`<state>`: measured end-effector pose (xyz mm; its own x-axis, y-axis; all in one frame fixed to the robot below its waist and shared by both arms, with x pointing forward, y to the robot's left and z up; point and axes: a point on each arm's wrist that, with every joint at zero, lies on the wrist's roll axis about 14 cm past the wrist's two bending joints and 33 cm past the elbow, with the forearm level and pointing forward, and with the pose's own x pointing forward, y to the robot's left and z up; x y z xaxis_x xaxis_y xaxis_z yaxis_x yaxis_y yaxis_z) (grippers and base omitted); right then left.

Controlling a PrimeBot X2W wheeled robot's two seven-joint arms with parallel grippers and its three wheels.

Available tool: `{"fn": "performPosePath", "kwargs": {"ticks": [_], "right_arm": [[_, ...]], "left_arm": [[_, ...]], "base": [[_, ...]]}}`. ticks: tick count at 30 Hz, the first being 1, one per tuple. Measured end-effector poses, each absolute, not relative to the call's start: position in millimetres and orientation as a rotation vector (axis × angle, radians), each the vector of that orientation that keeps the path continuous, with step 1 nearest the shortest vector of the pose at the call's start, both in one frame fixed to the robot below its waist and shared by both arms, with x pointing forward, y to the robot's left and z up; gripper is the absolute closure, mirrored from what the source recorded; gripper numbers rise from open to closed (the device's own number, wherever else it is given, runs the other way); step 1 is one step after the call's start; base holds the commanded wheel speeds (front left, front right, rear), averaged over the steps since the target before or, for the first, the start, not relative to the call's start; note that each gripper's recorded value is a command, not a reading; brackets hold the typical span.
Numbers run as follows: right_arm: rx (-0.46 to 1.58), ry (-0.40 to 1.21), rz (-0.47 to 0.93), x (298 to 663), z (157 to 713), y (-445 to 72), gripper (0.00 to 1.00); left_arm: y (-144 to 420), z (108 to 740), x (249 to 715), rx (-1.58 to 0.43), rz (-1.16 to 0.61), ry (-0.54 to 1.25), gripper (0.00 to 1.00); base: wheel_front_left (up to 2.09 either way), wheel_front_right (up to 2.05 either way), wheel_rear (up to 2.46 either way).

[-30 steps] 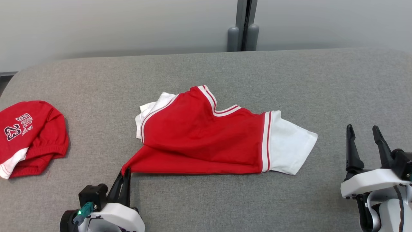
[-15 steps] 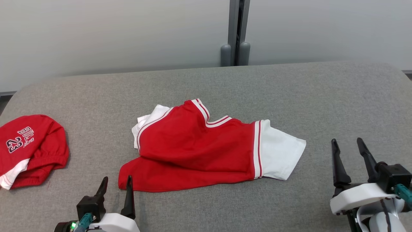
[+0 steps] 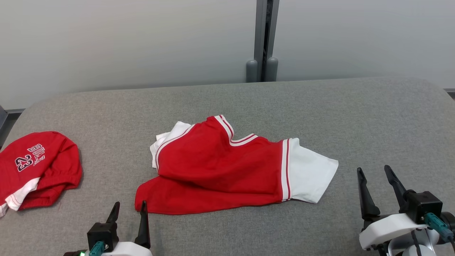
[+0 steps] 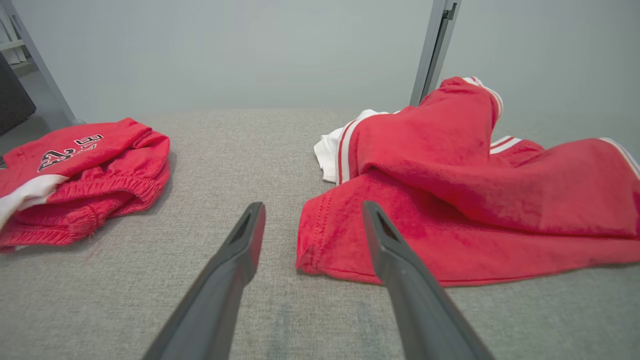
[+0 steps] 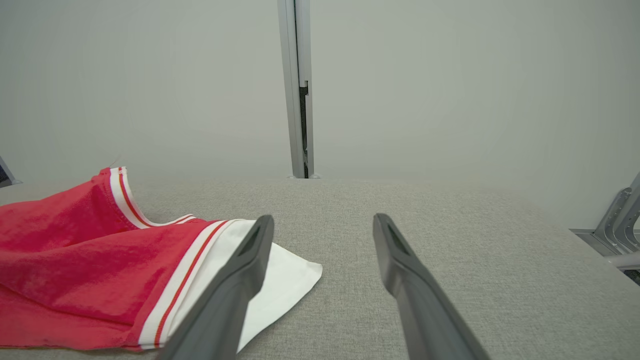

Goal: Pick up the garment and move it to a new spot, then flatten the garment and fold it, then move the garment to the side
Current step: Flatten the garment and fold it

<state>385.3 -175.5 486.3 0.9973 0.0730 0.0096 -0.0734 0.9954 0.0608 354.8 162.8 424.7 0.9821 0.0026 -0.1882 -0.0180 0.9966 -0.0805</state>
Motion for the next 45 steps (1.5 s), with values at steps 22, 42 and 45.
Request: {"fn": "performPosePath", "kwargs": {"ticks": [22, 42, 45], "right_arm": [[0.060, 0.099, 0.063, 415, 447, -179, 0.00], [0.087, 0.255, 0.092, 437, 394, -163, 0.00], [0.092, 0.290, 0.106, 442, 383, -156, 0.00]], "left_arm": [[155, 363, 375, -0.190, 0.030, 0.389, 0.00], [156, 354, 384, -0.207, 0.017, 0.405, 1.00], [157, 354, 385, -0.201, 0.012, 0.404, 1.00]], "base": [[0.00, 0.00, 0.00], [0.00, 0.00, 0.00], [0.00, 0.00, 0.00]]}}
